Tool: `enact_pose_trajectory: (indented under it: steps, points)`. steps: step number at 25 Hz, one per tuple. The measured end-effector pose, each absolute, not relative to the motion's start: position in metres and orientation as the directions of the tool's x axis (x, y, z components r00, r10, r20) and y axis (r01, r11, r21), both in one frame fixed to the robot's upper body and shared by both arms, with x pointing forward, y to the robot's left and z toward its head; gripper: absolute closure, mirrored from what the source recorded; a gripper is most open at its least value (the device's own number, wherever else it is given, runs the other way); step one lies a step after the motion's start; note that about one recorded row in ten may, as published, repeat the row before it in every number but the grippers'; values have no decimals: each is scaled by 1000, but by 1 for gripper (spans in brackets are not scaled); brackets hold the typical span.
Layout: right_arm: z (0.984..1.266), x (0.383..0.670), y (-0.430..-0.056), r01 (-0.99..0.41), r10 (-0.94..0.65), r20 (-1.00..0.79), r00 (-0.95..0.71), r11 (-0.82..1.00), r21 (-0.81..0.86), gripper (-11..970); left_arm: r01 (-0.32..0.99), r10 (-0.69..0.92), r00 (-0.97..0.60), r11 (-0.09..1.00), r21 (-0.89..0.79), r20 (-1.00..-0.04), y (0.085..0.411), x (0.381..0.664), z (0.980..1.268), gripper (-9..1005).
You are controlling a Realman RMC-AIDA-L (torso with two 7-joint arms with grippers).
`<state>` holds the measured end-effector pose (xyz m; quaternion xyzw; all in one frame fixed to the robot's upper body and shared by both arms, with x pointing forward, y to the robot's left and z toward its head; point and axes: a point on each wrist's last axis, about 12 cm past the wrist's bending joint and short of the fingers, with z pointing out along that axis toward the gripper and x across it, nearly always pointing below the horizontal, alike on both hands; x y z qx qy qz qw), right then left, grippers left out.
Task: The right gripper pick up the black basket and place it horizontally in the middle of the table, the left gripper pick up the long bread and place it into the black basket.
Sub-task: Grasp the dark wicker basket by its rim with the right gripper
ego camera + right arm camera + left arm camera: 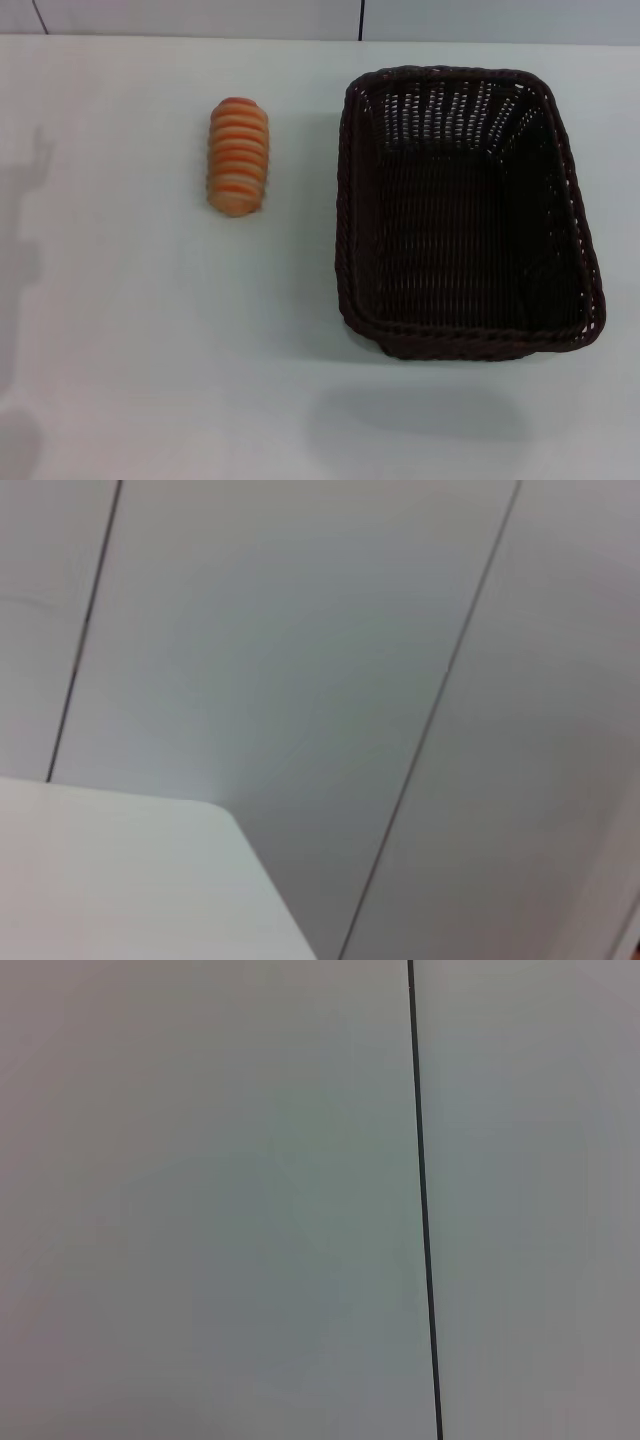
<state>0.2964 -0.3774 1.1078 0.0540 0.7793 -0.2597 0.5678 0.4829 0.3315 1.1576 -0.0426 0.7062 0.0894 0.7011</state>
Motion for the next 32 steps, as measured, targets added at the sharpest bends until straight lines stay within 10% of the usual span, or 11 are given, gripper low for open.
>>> enact_pose_trajectory:
  steps: [32]
  points:
    - [1144,275,-381,135,-373,-887,-271,898,-419,546,-181,65,-10,981,66,-998,330,483,1160,135]
